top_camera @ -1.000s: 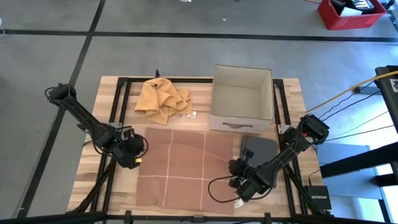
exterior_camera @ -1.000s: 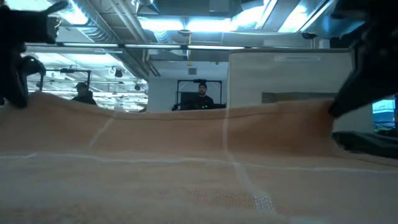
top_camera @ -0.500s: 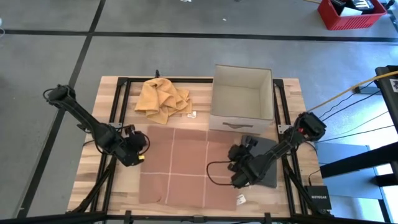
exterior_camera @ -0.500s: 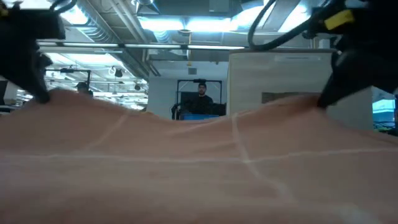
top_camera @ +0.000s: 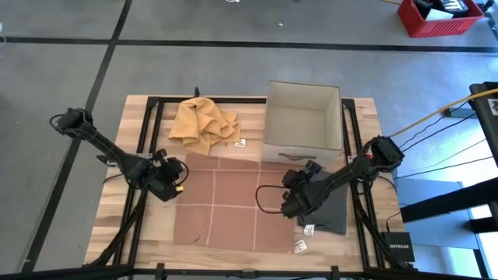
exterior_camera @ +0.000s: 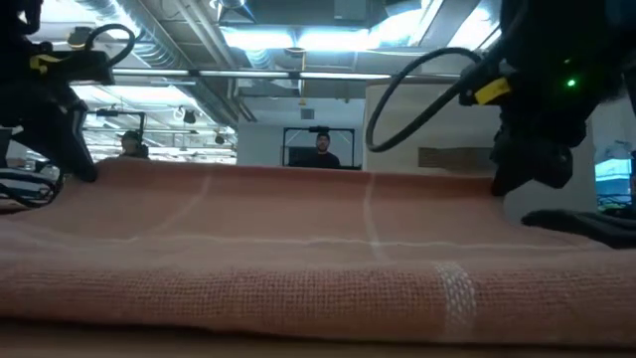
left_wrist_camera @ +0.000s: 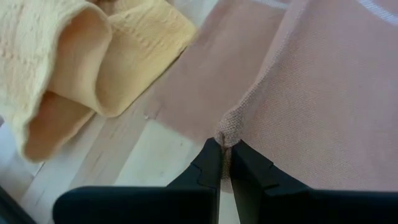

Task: Fold towel
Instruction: Fold the light orange towel

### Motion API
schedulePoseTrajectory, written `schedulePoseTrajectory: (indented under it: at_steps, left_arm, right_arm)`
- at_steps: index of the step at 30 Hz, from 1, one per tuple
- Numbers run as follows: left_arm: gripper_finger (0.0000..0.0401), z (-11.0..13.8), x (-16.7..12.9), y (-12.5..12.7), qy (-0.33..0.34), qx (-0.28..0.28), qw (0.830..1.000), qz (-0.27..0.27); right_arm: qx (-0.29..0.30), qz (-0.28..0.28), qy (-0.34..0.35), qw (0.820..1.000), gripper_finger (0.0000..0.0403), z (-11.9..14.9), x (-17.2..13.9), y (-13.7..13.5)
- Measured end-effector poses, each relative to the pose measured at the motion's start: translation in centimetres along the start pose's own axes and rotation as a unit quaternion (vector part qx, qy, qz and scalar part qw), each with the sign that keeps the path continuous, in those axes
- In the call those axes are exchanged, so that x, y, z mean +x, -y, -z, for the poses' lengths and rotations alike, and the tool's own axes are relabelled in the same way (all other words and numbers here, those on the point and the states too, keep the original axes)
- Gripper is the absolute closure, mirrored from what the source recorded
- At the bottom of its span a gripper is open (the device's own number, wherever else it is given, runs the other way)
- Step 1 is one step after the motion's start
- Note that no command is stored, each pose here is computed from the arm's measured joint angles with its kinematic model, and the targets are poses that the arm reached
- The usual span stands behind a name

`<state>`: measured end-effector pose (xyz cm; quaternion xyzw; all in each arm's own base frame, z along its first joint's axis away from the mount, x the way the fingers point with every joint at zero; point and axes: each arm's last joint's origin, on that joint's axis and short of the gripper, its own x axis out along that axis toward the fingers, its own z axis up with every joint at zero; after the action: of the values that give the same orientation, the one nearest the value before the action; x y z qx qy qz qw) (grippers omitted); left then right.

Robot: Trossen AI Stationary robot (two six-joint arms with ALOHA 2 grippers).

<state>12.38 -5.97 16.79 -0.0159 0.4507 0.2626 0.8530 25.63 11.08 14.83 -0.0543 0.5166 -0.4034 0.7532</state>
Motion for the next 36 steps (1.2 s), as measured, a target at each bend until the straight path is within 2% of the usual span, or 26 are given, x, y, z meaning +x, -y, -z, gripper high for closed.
schedulePoseTrajectory:
  at_steps: [9, 13, 19, 21, 23, 26, 28, 29, 31, 33, 34, 36]
  left_arm:
    - [0.0386, 0.5, 0.9, -0.4, 0.006, 0.011, 1.0, -0.018]
    - [0.0379, 0.5, 1.3, -0.6, 0.016, 0.027, 0.999, -0.035]
    - [0.0301, 0.1, 1.6, -1.0, 0.001, 0.031, 0.998, -0.045]
    - [0.0272, -0.5, 1.1, -0.9, -0.029, 0.035, 0.999, -0.017]
    - [0.0249, -1.6, 0.2, -0.5, -0.06, 0.012, 0.998, 0.031]
    - [0.0231, -3.4, -1.8, 0.6, -0.096, -0.032, 0.986, 0.133]
    - [0.0227, -4.0, -2.8, 1.7, -0.104, -0.055, 0.97, 0.212]
    - [0.0227, -4.1, -3.1, 2.4, -0.103, -0.06, 0.961, 0.251]
    - [0.0228, -3.9, -3.6, 3.9, -0.094, -0.066, 0.941, 0.319]
    - [0.0232, -3.1, -3.9, 5.2, -0.101, -0.061, 0.926, 0.358]
    - [0.0234, -2.6, -3.9, 5.8, -0.11, -0.06, 0.921, 0.368]
    - [0.0238, -1.5, -4.1, 7.0, -0.131, -0.051, 0.914, 0.38]
  right_arm:
    - [0.016, -0.012, -0.004, 1.0, 0.0391, 0.3, 1.2, -0.1]
    - [0.015, -0.008, 0.002, 1.0, 0.0368, 0.5, 1.4, -0.1]
    - [0.011, -0.005, -0.018, 1.0, 0.0285, 0.4, 1.6, 0.2]
    - [-0.011, 0.003, -0.036, 0.999, 0.0256, 0.2, 1.1, 0.5]
    - [-0.034, -0.01, -0.045, 0.998, 0.0232, -0.6, -0.2, 0.8]
    - [-0.05, -0.09, -0.02, 0.995, 0.0208, -2.0, -2.6, 0.5]
    - [-0.042, -0.183, 0.021, 0.982, 0.0199, -2.8, -4.0, -0.7]
    - [-0.038, -0.235, 0.043, 0.97, 0.0198, -3.3, -4.6, -1.5]
    - [-0.052, -0.34, 0.084, 0.935, 0.0197, -3.6, -5.7, -3.3]
    - [-0.071, -0.418, 0.113, 0.899, 0.02, -3.2, -6.2, -5.0]
    - [-0.076, -0.437, 0.121, 0.888, 0.0201, -2.8, -6.3, -5.8]
    - [-0.086, -0.449, 0.122, 0.881, 0.0205, -1.7, -6.3, -7.1]
